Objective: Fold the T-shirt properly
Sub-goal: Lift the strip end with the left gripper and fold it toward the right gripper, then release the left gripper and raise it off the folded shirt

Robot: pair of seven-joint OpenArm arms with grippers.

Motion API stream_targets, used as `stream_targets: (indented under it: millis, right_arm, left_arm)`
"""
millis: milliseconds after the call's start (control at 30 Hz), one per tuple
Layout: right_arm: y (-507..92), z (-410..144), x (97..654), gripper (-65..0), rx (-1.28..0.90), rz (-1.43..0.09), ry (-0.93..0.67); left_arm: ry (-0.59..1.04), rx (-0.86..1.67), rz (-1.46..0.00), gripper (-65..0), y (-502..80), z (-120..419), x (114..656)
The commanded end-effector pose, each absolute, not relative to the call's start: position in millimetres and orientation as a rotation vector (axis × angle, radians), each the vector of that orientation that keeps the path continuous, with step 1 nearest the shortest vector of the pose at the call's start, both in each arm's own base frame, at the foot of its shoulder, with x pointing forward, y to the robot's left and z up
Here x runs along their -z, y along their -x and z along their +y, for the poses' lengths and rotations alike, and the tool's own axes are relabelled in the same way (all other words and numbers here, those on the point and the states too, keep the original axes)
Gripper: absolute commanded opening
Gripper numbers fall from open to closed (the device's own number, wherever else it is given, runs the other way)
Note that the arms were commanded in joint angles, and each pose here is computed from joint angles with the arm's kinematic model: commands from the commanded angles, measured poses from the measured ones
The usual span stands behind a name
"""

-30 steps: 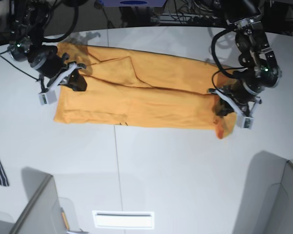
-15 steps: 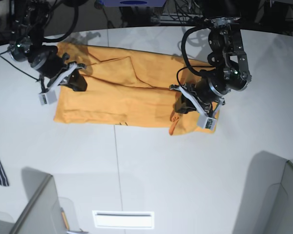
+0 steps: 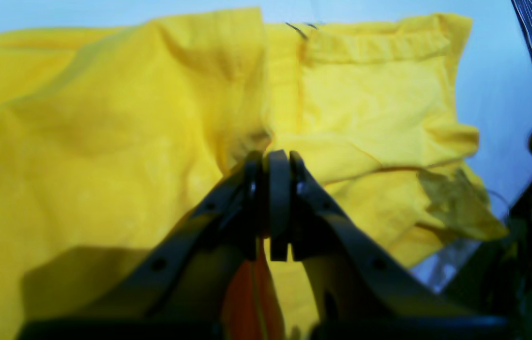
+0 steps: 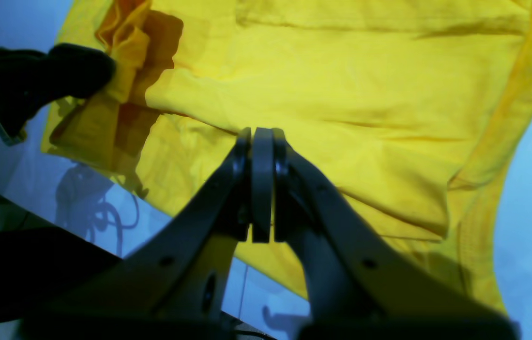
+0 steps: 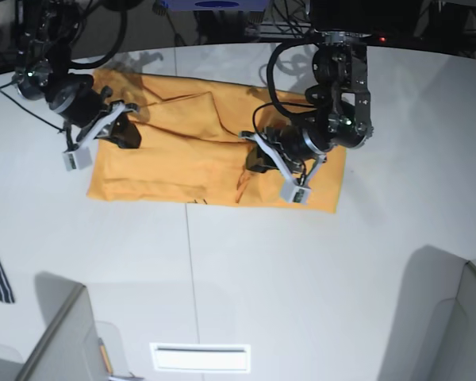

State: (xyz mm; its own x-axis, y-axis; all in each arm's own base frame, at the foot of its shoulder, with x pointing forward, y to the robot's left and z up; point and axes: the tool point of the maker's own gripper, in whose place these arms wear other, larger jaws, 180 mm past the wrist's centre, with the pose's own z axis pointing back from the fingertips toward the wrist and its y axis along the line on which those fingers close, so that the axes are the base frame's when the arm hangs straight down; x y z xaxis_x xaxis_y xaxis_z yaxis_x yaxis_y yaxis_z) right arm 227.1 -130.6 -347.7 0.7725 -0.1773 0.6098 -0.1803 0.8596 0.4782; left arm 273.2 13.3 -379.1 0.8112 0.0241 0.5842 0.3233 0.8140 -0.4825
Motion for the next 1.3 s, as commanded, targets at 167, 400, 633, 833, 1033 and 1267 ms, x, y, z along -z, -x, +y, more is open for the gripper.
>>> stream_targets:
  millis: [167, 400, 633, 833, 1033, 1267]
  right_arm:
    - [-232.1, -132.5, 338.4, -65.0, -0.006, -0.735, -0.553]
    - [-231.6, -132.5, 338.7, -65.0, -0.006, -0.733, -0.553]
    - [-232.1, -132.5, 338.4, -65.0, -0.006, -0.735, -0.553]
    - [-231.6, -132.5, 338.7, -65.0, -0.006, -0.733, -0.553]
    - [-231.1, -132.5, 339.1, -65.0, -0.006, -0.732, -0.553]
    - [-231.1, -132.5, 339.1, -65.0, -0.006, -0.732, -0.553]
  left_arm:
    - [0.676, 0.218, -0.681, -65.0, -279.3, -14.7, 359.8]
    - [0.691, 0.216, -0.674, -65.0, -276.0, -20.6, 360.0]
    - [0.692, 0.216, -0.67, -65.0, -274.5, -21.1, 361.0]
    - [0.689, 0.198, -0.637, -65.0, -274.2, -19.0, 372.8]
    - [0.693, 0.193, -0.601, -65.0, -270.2, -21.5, 383.7]
    - [0.698, 0.194, -0.615, -42.3, -272.4, -22.7, 379.8]
